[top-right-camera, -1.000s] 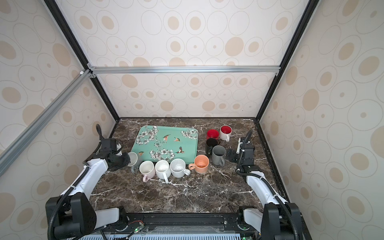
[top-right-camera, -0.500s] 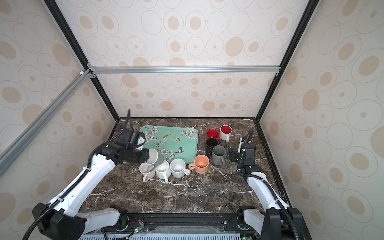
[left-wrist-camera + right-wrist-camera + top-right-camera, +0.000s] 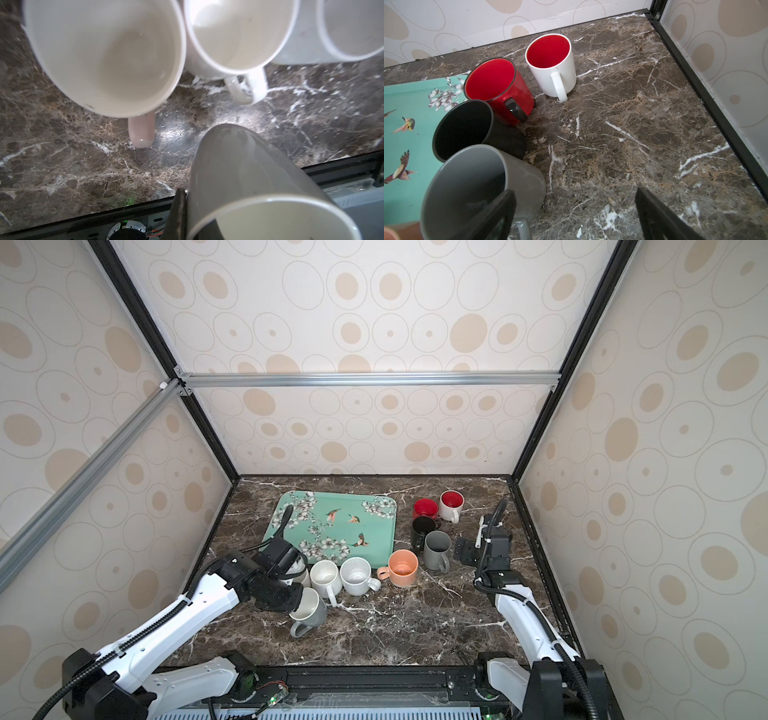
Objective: Turn the mug right side up
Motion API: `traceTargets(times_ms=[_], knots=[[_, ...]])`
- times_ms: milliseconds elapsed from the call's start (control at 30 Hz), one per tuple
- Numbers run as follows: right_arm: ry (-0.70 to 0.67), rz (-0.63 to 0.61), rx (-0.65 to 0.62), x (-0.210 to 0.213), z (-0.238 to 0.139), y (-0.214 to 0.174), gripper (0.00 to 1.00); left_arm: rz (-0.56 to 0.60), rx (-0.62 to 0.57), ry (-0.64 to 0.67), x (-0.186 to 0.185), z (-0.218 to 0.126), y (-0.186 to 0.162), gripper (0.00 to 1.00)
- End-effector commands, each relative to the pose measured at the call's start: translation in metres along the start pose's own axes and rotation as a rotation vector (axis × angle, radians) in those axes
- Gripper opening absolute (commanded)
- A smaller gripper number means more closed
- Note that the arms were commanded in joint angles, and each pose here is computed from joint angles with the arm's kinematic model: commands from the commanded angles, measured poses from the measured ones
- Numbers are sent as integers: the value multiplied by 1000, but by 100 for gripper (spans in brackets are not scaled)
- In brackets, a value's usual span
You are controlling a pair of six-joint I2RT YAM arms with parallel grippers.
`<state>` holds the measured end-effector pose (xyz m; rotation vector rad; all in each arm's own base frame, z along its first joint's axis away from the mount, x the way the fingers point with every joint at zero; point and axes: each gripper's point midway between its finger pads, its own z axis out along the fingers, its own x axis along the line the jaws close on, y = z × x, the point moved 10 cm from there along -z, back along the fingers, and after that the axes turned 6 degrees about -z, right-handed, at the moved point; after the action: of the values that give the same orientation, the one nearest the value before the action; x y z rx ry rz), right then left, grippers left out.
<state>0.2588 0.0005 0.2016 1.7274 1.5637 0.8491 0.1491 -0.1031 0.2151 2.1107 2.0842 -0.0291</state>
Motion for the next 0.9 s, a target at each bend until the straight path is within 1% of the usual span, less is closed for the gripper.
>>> traceTargets(times_ms=[0, 200, 267, 467, 600, 800, 867], knots=[[-3, -11, -21, 1, -6, 6, 93, -14, -49, -24, -5, 4, 6, 0], [-1, -21, -15, 1, -4, 6, 93, -4, -58, 10, -9, 20, 17, 1], [-1, -23, -13, 1, -3, 6, 93, 0, -66, 25, -10, 21, 20, 4], [-3, -21, -11, 1, -2, 6, 94, -3, -100, 52, -10, 22, 26, 5], [-7, -24, -12, 1, -1, 6, 94, -4, -115, 58, -10, 19, 28, 17], [-15, -28, -18, 0, -2, 7, 94, -3, -136, 44, -13, 10, 30, 21], [-16, -27, -21, 0, -2, 7, 94, 0, -150, 39, -14, 3, 33, 23]])
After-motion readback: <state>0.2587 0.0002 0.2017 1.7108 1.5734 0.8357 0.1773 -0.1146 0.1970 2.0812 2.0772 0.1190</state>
